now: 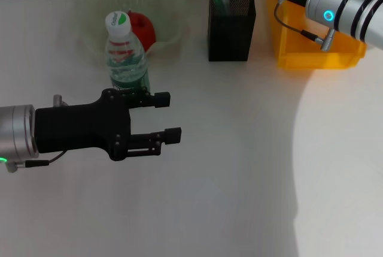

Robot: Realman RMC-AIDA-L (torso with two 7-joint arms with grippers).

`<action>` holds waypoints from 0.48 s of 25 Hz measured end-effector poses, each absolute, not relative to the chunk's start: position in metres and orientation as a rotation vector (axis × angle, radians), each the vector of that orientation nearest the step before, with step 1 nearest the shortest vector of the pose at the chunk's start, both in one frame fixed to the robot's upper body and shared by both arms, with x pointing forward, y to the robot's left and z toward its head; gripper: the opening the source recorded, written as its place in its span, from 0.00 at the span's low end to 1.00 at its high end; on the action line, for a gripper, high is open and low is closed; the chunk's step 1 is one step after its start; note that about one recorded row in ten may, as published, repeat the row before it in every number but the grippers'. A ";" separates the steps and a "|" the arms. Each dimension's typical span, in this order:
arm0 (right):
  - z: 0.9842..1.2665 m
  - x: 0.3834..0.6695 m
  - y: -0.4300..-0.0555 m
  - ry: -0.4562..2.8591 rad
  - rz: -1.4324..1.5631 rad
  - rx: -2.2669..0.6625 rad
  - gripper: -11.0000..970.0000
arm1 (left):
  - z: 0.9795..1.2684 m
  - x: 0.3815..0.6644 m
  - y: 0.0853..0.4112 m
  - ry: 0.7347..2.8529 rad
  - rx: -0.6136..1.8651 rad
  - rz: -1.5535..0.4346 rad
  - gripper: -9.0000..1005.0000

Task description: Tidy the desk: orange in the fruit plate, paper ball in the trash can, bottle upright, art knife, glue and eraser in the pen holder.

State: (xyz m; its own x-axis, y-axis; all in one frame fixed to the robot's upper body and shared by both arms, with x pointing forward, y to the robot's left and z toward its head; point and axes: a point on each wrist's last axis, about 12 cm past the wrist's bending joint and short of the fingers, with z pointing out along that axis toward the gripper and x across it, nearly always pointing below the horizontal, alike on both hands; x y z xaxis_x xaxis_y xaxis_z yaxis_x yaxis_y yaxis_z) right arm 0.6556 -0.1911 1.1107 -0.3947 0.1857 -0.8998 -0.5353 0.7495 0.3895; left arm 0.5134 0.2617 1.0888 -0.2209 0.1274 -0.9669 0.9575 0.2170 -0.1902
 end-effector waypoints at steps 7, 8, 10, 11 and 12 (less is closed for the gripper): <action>1.114 0.655 -0.198 1.804 0.785 -0.279 0.41 | 1.091 0.518 0.260 1.556 1.038 -1.110 0.72; 1.115 0.654 -0.201 1.796 0.787 -0.278 0.46 | 1.091 0.519 0.260 1.556 1.035 -1.108 0.72; 1.118 0.648 -0.209 1.768 0.805 -0.277 0.55 | 1.091 0.520 0.259 1.557 1.027 -1.103 0.72; 1.121 0.638 -0.221 1.724 0.842 -0.282 0.60 | 1.090 0.520 0.259 1.558 1.023 -1.102 0.72; 1.121 0.638 -0.221 1.724 0.842 -0.282 0.62 | 1.090 0.520 0.259 1.559 1.017 -1.102 0.72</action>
State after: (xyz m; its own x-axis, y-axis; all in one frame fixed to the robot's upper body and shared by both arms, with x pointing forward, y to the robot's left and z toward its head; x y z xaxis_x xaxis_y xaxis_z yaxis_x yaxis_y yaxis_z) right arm 0.6379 -0.2208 1.1213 -0.3314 0.2291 -0.9152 -0.5809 0.7149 0.3893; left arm 0.5199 0.2590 1.0899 -0.2139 0.1050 -0.9712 0.9507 0.2510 -0.1822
